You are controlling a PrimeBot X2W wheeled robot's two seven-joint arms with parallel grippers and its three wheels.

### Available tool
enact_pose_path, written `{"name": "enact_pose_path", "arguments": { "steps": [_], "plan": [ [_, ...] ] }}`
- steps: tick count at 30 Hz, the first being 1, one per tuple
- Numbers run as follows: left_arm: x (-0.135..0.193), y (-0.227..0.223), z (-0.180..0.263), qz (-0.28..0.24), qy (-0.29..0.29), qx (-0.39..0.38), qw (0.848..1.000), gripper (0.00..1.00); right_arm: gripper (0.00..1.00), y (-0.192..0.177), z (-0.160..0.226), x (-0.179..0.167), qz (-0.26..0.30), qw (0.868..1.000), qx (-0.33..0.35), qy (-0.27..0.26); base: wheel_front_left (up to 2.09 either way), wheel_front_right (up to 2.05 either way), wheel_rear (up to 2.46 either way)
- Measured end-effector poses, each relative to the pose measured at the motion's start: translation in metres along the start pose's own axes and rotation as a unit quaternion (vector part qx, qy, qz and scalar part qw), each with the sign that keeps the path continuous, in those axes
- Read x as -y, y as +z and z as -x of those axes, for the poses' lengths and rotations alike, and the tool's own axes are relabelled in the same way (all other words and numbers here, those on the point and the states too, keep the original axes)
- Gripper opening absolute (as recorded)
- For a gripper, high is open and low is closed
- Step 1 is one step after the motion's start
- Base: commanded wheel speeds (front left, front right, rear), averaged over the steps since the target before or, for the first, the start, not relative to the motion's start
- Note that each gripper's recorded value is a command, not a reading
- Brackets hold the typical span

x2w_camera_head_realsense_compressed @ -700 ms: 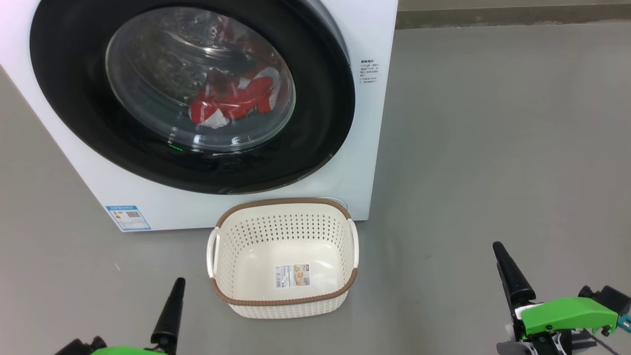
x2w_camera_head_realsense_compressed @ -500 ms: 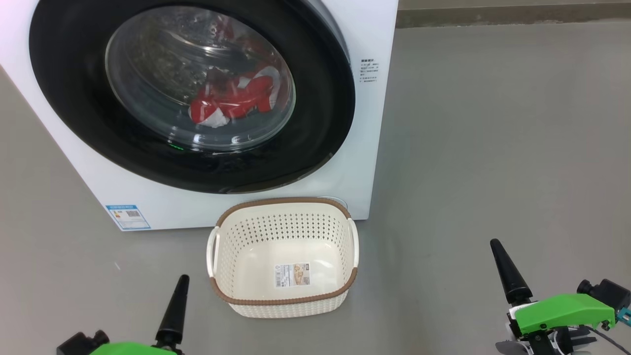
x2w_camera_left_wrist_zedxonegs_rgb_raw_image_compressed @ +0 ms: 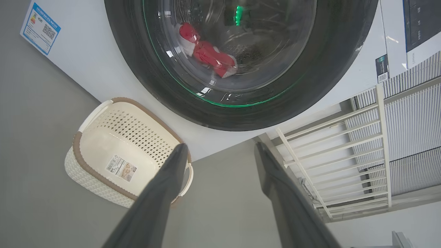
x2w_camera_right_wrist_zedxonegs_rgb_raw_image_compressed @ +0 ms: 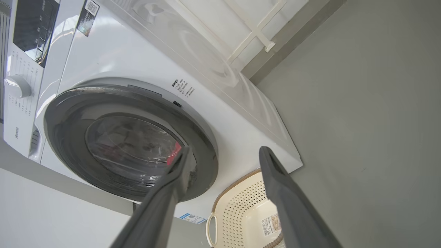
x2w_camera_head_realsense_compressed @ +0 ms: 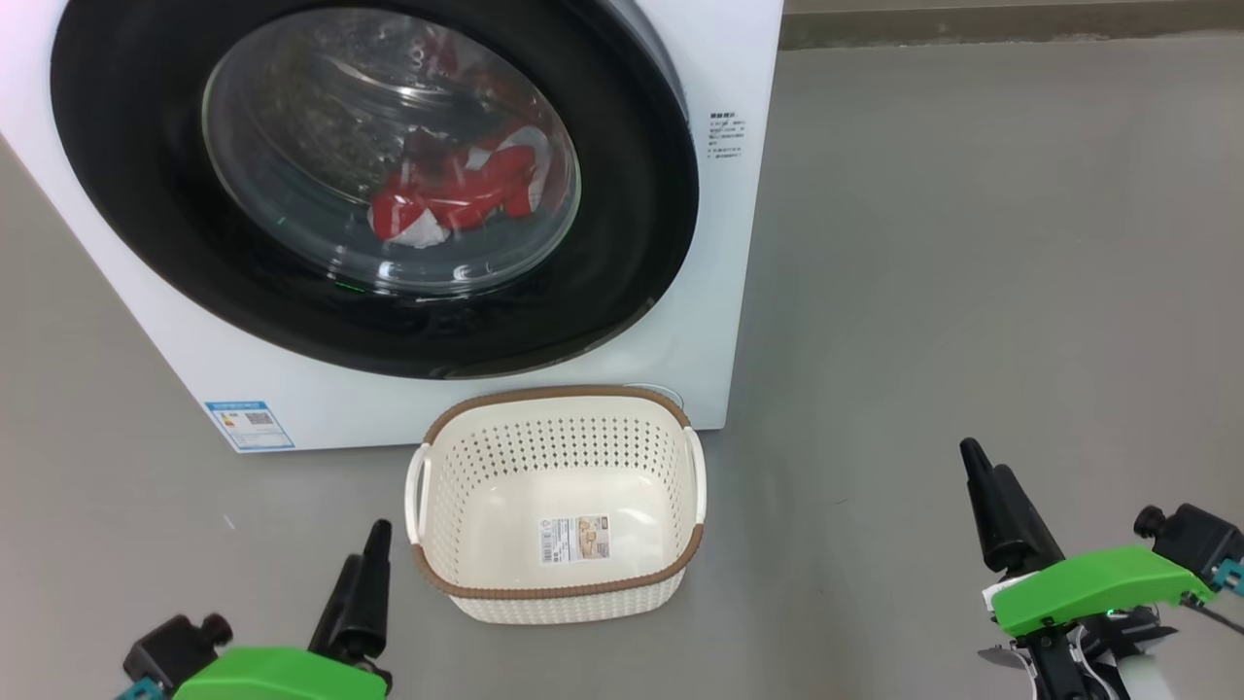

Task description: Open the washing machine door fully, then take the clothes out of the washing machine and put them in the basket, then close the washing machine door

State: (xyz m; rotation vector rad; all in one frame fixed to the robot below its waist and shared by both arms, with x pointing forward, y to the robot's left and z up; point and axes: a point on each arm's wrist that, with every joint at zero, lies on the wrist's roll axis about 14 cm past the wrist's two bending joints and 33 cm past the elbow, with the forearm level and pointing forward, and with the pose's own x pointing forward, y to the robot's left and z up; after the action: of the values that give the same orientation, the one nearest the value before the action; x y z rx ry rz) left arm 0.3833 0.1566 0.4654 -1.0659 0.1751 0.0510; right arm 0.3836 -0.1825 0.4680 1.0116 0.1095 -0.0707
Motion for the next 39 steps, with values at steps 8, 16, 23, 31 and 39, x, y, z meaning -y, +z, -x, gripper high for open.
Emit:
{"name": "enact_pose_path", "arguments": {
  "steps": [8,16,23,31,39],
  "plan": [
    [0.010,0.001,-0.006,-0.057,-0.010,0.005,0.998,1.00,1.00,0.009,-0.005,-0.011,0.059,0.998,0.015,0.017,0.00,0.00,0.00],
    [0.018,0.004,-0.011,-0.102,-0.021,0.016,0.994,1.00,1.00,0.019,-0.010,-0.020,0.097,0.994,0.035,0.030,0.00,0.00,0.00],
    [0.025,0.006,-0.012,-0.145,-0.030,0.026,0.989,1.00,1.00,0.017,-0.012,-0.023,0.146,0.988,0.033,0.034,0.00,0.00,0.00],
    [0.036,0.010,-0.016,-0.192,-0.041,0.041,0.980,1.00,1.00,0.018,-0.018,-0.035,0.186,0.980,0.040,0.052,0.00,0.00,0.00],
    [0.047,0.013,-0.019,-0.235,-0.055,0.056,0.969,1.00,1.00,0.017,-0.023,-0.046,0.227,0.970,0.046,0.068,0.00,0.00,0.00]
  ]
}}
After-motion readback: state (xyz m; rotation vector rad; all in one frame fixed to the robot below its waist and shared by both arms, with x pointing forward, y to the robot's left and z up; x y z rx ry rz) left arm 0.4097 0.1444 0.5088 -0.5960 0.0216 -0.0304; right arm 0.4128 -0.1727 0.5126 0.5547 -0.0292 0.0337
